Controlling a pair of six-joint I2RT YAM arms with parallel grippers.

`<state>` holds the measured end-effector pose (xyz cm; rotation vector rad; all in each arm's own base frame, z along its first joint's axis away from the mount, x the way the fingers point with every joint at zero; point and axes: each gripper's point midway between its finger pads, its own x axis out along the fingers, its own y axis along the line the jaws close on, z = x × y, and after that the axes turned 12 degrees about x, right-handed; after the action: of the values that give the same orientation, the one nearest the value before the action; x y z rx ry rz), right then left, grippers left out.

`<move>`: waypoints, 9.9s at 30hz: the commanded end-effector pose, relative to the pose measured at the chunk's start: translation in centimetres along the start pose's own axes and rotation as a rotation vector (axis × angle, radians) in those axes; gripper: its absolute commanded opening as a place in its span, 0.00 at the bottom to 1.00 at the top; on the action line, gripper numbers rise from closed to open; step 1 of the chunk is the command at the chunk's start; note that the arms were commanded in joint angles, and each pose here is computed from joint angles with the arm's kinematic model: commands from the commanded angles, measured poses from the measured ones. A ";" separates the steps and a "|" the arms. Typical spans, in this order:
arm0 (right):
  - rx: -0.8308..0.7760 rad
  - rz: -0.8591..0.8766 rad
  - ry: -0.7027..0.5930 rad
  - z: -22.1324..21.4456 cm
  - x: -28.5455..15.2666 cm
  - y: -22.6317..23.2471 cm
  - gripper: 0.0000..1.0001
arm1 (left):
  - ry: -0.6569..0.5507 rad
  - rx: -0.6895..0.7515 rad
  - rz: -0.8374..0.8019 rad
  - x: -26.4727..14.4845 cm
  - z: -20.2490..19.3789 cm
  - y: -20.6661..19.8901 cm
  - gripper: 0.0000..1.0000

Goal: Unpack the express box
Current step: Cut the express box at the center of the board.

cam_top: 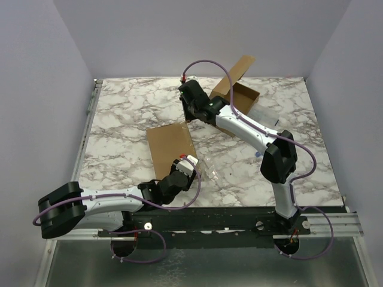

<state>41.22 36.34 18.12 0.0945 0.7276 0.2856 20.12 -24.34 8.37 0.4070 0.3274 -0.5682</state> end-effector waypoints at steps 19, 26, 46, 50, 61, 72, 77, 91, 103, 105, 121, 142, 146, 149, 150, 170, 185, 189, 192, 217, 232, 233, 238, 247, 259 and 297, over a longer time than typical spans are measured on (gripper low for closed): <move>0.045 -0.021 0.277 -7.9 -4.8 -2.7 0.00 | 0.080 0.005 0.170 1.2 -1.0 2.2 0.49; 0.061 0.012 0.303 -8.7 -5.7 -2.7 0.00 | 0.083 -0.002 0.179 1.3 -1.1 2.5 0.48; 0.081 0.132 0.015 0.8 -12.5 -2.0 0.00 | -0.085 -0.069 -0.071 -0.2 3.5 -0.7 0.58; 0.071 0.127 0.007 0.8 -14.4 -4.5 0.00 | -0.266 -0.171 -0.253 -3.4 9.0 -2.2 0.63; -0.106 0.662 0.179 -8.5 -21.5 -3.2 0.00 | -0.494 -0.280 -0.514 -13.6 23.4 -0.8 0.72; -0.209 0.994 0.239 -12.7 -27.6 -1.6 0.01 | -0.269 0.053 -0.679 -13.6 21.7 -3.6 0.84; -0.267 1.037 0.218 -13.6 -29.0 -2.0 0.00 | -0.250 0.089 -0.713 -13.2 21.9 -3.7 0.85; -0.309 1.033 0.195 -14.3 -30.3 -2.9 0.01 | -0.053 -0.015 -1.153 -11.5 17.8 -7.5 0.69; -0.272 0.948 0.125 -12.4 -28.5 -2.9 0.01 | -0.105 0.040 -1.162 -10.8 17.6 -7.7 0.04; -0.208 0.882 0.079 -11.0 -27.7 -3.0 0.22 | -0.154 0.049 -1.073 -10.0 18.1 -6.8 0.00; 0.279 1.125 -0.409 -0.5 -32.6 0.3 1.00 | -0.755 -0.243 -0.857 -14.0 27.3 -1.7 0.00; 0.225 1.392 -0.334 0.0 -33.6 3.9 0.00 | -0.821 -0.386 -0.765 -12.9 28.0 -0.2 0.07; 0.352 0.977 -0.467 2.9 -27.6 0.2 0.00 | -0.630 -0.478 -0.379 -8.1 23.9 4.5 0.73; 0.534 0.488 -0.553 5.1 -21.9 -6.6 0.00 | -0.495 -0.458 -0.112 -6.6 18.2 8.0 0.78; 0.551 0.396 -0.574 5.6 -21.0 -7.9 0.00 | -0.445 -0.468 -0.024 -6.2 16.2 9.2 0.80; 0.144 0.089 -0.505 9.9 -1.5 -3.9 0.00 | 0.052 -0.300 -0.235 -1.9 3.5 1.4 0.60; 0.100 0.037 -0.439 8.0 2.8 -1.9 0.00 | -0.067 0.035 -0.143 -0.9 4.3 0.6 0.59; 0.097 0.006 -0.429 7.4 3.5 -2.3 0.00 | -0.045 -0.037 -0.107 -0.9 4.2 1.2 0.61; 0.099 0.005 -0.427 7.0 3.8 -2.3 0.00 | -0.015 -0.140 -0.088 -0.8 4.0 1.1 0.60; 0.071 -0.027 -0.470 8.1 2.7 -1.8 0.00 | -0.055 -0.375 -0.055 -1.0 2.1 1.0 0.52; 0.090 0.019 -0.457 8.0 3.2 -0.7 0.00 | -0.060 -0.368 -0.062 -1.2 2.2 1.0 0.53; 0.089 0.020 -0.456 7.9 3.3 -0.6 0.00 | -0.059 -0.367 -0.061 -1.3 2.1 1.0 0.52; 0.074 0.002 -0.445 7.5 3.9 -0.7 0.00 | -0.059 -0.367 -0.062 -1.4 2.0 1.1 0.53; 0.073 0.002 -0.426 6.8 4.6 -0.7 0.00 | -0.056 -0.363 -0.062 -1.3 2.0 1.0 0.53; 0.063 0.005 -0.445 7.6 3.6 -0.3 0.00 | -0.058 -0.360 -0.060 -1.3 1.8 1.1 0.53; 0.034 -0.041 -0.440 6.7 3.8 -0.8 0.00 | -0.061 -0.357 -0.073 -1.3 1.8 0.8 0.52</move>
<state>48.35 36.65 19.67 0.1551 0.3220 0.2190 19.94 -24.02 10.67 0.0389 0.3906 -0.5716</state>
